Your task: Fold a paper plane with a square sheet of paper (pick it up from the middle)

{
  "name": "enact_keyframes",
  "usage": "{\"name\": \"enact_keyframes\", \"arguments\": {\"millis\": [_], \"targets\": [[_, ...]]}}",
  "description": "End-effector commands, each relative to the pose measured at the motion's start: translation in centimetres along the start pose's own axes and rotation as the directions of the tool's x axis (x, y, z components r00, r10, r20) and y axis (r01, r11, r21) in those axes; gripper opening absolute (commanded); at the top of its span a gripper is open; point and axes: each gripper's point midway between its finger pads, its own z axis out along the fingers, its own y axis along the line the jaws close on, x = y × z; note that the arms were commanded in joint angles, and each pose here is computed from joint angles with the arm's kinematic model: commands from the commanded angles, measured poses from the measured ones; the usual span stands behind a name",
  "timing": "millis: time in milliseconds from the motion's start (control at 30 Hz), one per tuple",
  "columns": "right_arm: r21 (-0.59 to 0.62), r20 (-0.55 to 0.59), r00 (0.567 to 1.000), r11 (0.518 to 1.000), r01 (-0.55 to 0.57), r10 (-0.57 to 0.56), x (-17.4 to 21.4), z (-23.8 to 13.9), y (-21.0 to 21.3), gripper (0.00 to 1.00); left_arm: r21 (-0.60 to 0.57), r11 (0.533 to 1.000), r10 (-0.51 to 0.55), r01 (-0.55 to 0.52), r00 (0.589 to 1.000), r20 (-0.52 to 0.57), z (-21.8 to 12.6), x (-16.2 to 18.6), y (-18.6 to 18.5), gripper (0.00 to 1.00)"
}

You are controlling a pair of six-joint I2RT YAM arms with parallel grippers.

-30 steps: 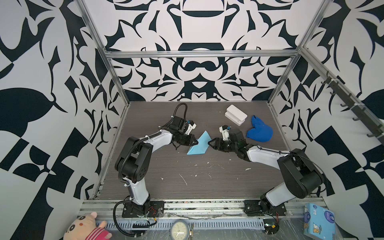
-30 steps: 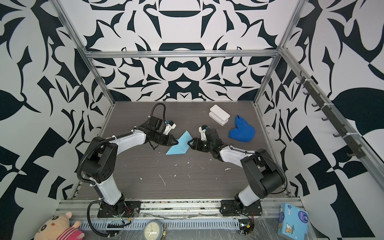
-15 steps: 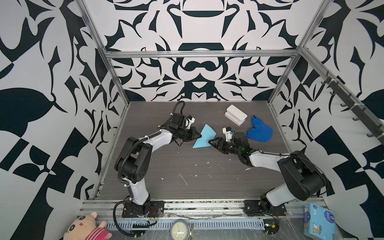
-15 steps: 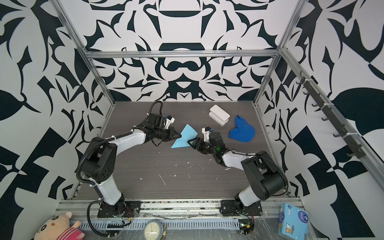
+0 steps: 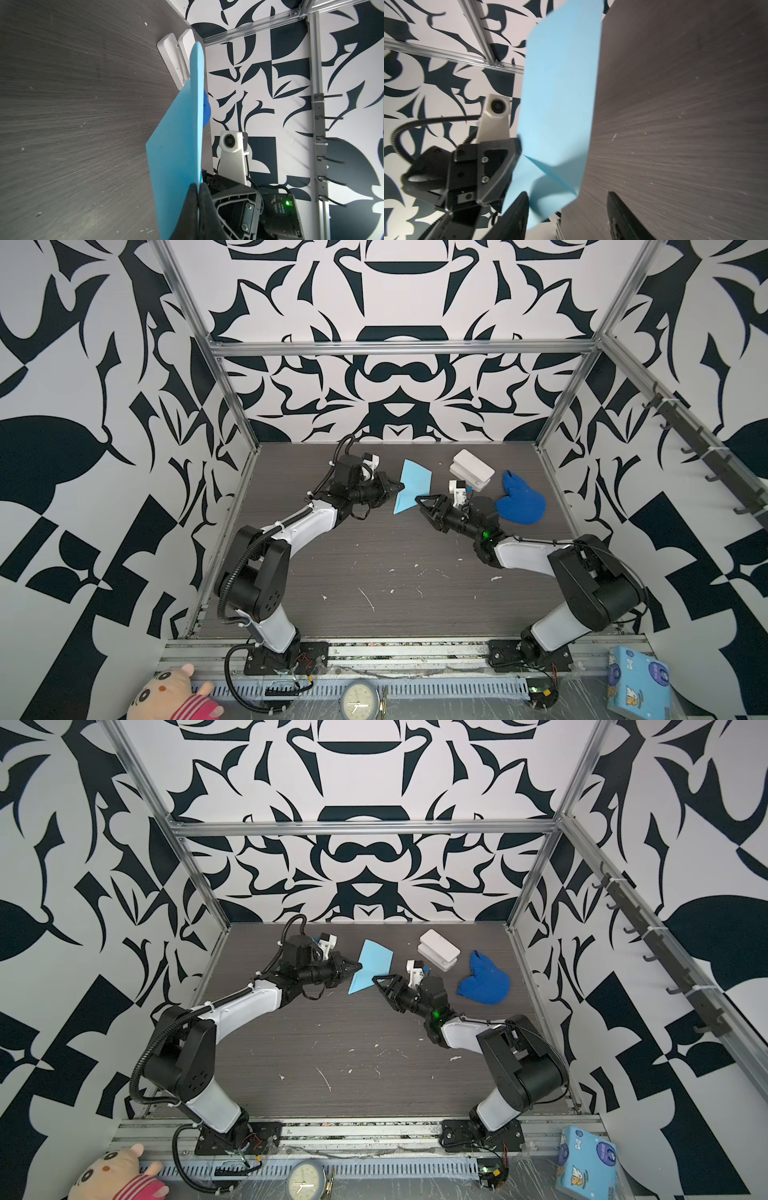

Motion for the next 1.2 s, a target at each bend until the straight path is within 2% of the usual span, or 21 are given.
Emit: {"name": "enact_keyframes", "arguments": {"millis": [0,167,433,700,800,933,1033,1167], "targets": [[-0.138,0.023,1.000,0.990,0.014,-0.011,-1.2,0.6,4.2,0.61,0.049,0.998,-0.038,0.038,0.999,0.005,-0.6,-0.1,-1.2,0.07],[-0.154,0.041,0.999,0.988,0.002,0.005,-1.7,0.8,4.3,0.48,0.042,0.998,-0.048,0.048,0.999,0.003,-0.9,-0.1,-0.8,0.07],[-0.135,0.040,0.999,0.991,-0.012,0.017,-1.8,0.9,3.7,0.18,0.039,0.997,-0.063,0.064,0.998,-0.019,-0.8,0.3,-0.2,0.08],[-0.113,0.041,0.999,0.993,-0.026,0.031,-1.8,1.1,2.9,0.08,0.035,0.996,-0.077,0.079,0.996,-0.051,-0.6,0.9,0.4,0.11],[-0.075,0.039,0.999,0.997,-0.033,0.036,-1.7,1.3,1.9,0.01,0.000,0.997,-0.078,0.078,0.996,-0.038,-0.8,0.8,1.3,0.21],[0.031,0.036,0.999,0.999,-0.024,0.023,-1.4,1.2,-0.2,0.00,-0.140,0.989,-0.041,0.044,0.999,0.027,-2.4,0.0,4.1,0.41],[0.126,0.029,1.000,0.992,0.003,-0.007,-1.1,0.8,-2.0,0.00,-0.219,0.976,0.027,-0.015,0.998,0.055,-4.0,-0.4,5.6,0.56],[0.195,0.009,0.999,0.980,0.043,-0.045,-0.6,0.7,-3.8,0.00,-0.336,0.936,0.137,-0.101,0.987,0.084,-5.5,-0.5,8.0,0.65]]}}
